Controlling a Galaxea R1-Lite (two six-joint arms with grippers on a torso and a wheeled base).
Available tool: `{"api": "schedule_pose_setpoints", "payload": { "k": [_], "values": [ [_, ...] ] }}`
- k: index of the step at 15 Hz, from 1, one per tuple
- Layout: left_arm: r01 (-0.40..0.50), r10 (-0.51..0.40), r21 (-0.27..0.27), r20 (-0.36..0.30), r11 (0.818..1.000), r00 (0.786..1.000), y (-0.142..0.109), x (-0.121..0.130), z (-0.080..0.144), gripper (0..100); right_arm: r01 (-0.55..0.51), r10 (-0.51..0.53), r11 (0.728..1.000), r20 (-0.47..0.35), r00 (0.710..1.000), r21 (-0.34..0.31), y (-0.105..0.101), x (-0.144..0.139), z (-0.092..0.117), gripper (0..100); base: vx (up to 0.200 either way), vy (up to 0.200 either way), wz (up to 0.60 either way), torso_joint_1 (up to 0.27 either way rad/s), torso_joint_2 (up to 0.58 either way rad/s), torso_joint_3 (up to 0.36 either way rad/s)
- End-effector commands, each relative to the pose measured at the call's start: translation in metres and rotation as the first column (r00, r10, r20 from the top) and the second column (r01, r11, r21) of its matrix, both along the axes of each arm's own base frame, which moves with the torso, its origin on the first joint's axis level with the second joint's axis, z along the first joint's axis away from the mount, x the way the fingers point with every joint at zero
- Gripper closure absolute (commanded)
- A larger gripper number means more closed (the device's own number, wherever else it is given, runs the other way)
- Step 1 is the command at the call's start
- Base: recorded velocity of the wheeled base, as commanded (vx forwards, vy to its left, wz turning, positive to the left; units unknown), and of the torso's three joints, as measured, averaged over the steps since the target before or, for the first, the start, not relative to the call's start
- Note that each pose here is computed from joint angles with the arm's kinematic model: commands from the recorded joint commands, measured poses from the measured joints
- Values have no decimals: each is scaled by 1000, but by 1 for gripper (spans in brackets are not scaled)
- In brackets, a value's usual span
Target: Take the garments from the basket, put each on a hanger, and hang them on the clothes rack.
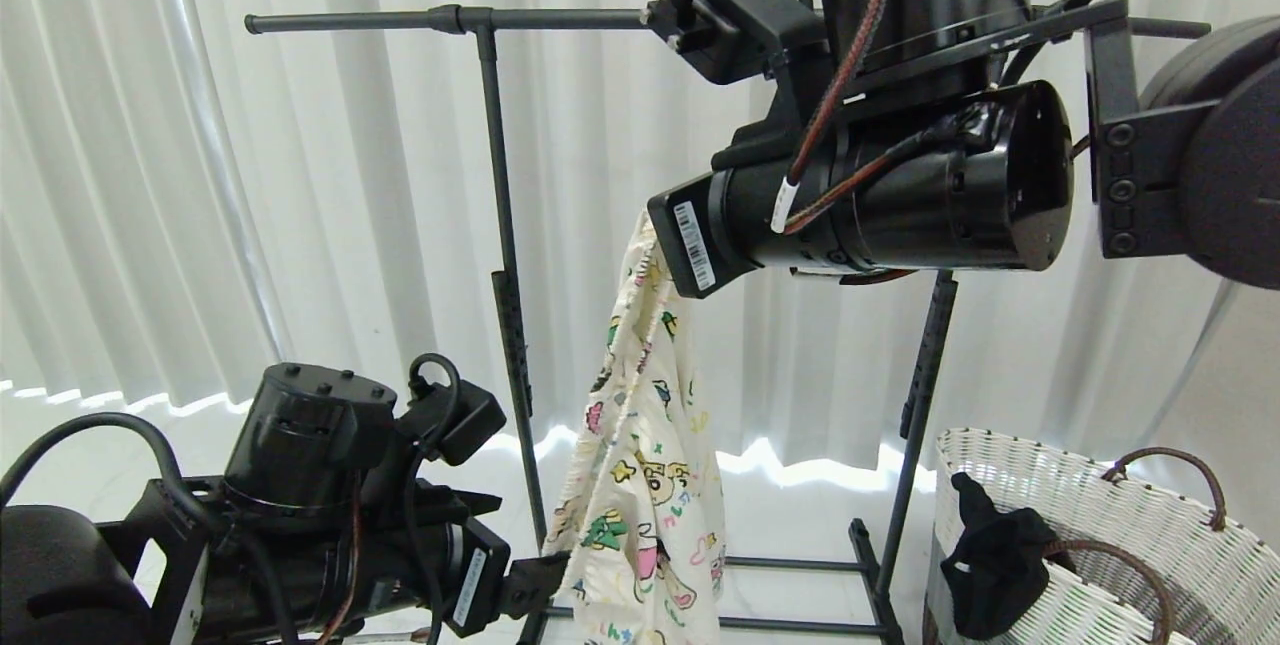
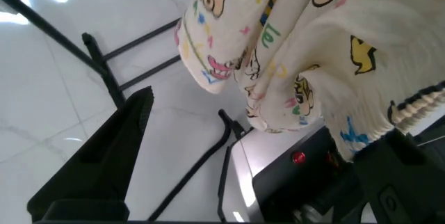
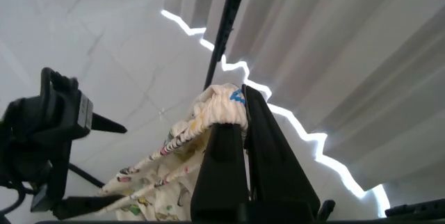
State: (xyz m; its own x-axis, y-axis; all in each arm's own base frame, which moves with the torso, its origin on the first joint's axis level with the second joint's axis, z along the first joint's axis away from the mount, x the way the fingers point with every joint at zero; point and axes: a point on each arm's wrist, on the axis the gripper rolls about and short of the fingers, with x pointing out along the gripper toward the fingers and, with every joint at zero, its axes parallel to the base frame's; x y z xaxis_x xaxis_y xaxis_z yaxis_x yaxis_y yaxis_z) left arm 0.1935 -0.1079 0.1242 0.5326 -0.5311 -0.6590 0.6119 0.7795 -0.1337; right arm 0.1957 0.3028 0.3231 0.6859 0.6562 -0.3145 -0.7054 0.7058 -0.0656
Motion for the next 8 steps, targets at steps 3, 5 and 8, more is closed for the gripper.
{"api": "schedule_pose_setpoints", "payload": {
  "k": [3,5,8],
  "values": [
    [-14,14,-6,24,1000,1000,5,-4,5,100,18,-19,999,-19,1000,-32,-22,-8,-4,100,0,0,0,0,0,0],
    [-54,53,3,75,999,996,8,-8,14,100,87,-89,993,-32,995,-84,-43,-10,-15,100,0,0,0,0,0,0],
    [-95,100,-36,188,995,977,19,-18,38,100,184,-190,974,-38,981,-131,-85,-20,-25,100,0,0,0,0,0,0]
  ]
}}
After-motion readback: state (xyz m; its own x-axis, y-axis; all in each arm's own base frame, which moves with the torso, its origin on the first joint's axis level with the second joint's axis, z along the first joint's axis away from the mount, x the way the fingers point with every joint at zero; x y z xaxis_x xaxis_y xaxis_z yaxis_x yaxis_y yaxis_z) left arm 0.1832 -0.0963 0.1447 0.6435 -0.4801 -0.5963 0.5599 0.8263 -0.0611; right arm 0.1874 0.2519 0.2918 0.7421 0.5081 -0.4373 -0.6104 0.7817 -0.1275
